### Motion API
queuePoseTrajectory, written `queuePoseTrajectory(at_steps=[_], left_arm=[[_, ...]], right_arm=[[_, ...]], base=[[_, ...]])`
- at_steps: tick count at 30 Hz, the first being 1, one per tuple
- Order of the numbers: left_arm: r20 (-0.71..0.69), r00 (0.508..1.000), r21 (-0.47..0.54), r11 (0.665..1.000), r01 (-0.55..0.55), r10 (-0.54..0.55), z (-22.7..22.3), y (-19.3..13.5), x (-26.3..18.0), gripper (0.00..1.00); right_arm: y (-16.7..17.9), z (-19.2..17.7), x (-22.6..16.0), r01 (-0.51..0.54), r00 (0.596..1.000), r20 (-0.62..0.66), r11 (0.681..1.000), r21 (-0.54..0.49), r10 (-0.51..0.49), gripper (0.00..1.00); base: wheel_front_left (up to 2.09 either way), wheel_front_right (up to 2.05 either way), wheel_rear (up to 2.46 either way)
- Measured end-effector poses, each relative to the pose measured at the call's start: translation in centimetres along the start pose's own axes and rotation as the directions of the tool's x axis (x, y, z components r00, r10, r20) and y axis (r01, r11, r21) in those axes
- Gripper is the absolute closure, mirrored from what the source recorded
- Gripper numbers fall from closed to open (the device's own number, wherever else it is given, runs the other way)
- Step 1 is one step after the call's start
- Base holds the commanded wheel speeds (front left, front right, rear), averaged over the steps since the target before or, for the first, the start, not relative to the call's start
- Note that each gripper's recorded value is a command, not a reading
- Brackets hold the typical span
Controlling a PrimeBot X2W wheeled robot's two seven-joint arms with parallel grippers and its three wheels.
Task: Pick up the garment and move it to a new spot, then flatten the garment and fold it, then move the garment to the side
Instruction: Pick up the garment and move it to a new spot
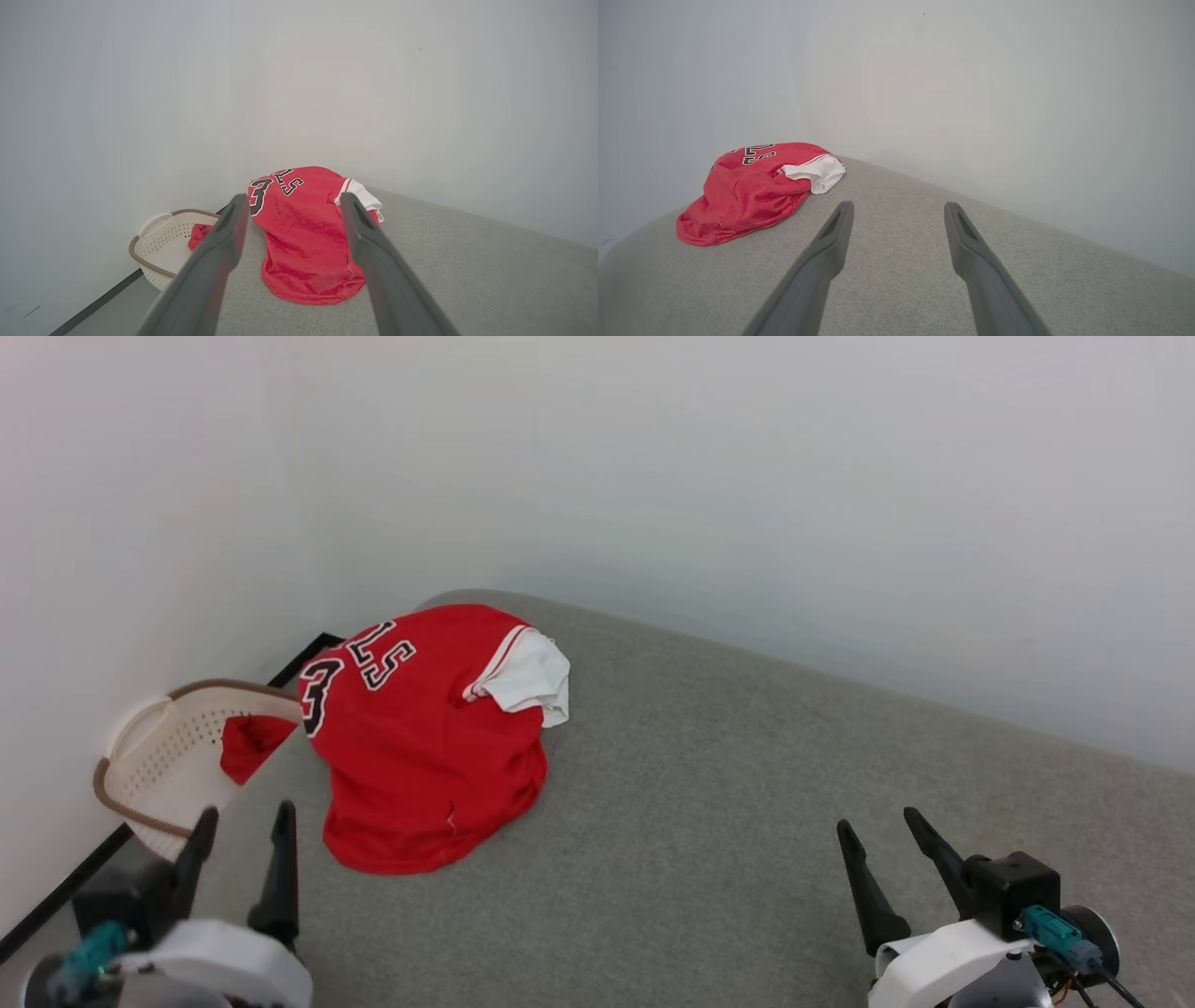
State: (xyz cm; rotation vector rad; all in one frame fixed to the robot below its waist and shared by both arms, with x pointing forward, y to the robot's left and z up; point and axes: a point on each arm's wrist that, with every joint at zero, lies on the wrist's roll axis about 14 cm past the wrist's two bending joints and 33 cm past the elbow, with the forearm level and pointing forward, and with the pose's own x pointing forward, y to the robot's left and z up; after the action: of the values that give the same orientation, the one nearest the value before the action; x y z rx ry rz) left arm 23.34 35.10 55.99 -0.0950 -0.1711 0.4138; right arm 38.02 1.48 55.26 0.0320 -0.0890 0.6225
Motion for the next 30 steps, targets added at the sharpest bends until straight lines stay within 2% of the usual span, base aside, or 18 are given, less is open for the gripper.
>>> queuePoseTrajectory(at_steps=[10, 15, 18, 24, 30], left_arm=[[-0.092, 0.992, -0.063, 0.995, 0.078, -0.084, 2.0, -1.4, 5.4, 0.0], [-0.162, 0.98, -0.076, 0.991, 0.106, -0.117, 2.8, -2.0, 10.0, 0.0], [-0.251, 0.96, -0.107, 0.989, 0.101, -0.125, 1.7, -2.7, 12.7, 0.0], [-0.452, 0.884, -0.088, 0.993, 0.083, -0.114, -2.2, -3.3, 17.2, 0.0], [-0.683, 0.725, -0.061, 0.996, 0.07, -0.093, -8.9, -4.2, 19.4, 0.0]], right_arm=[[-1.6, -0.9, 0.9, 0.024, 0.999, -0.04, 0.999, -0.022, -0.025, 0.0], [-3.9, -0.3, 2.3, 0.049, 0.998, -0.024, 0.998, -0.049, -0.051, 0.0], [-5.5, -0.8, 2.8, 0.069, 0.997, -0.036, 0.996, -0.06, -0.072, 0.0], [-8.6, -2.1, 4.0, 0.107, 0.992, -0.055, 0.993, -0.06, -0.11, 0.0], [-11.0, -4.5, 4.9, 0.134, 0.986, -0.095, 0.99, -0.053, -0.139, 0.0]], base=[[0.0, 0.0, 0.0], [0.0, 0.0, 0.0], [0.0, 0.0, 0.0], [0.0, 0.0, 0.0], [0.0, 0.0, 0.0]])
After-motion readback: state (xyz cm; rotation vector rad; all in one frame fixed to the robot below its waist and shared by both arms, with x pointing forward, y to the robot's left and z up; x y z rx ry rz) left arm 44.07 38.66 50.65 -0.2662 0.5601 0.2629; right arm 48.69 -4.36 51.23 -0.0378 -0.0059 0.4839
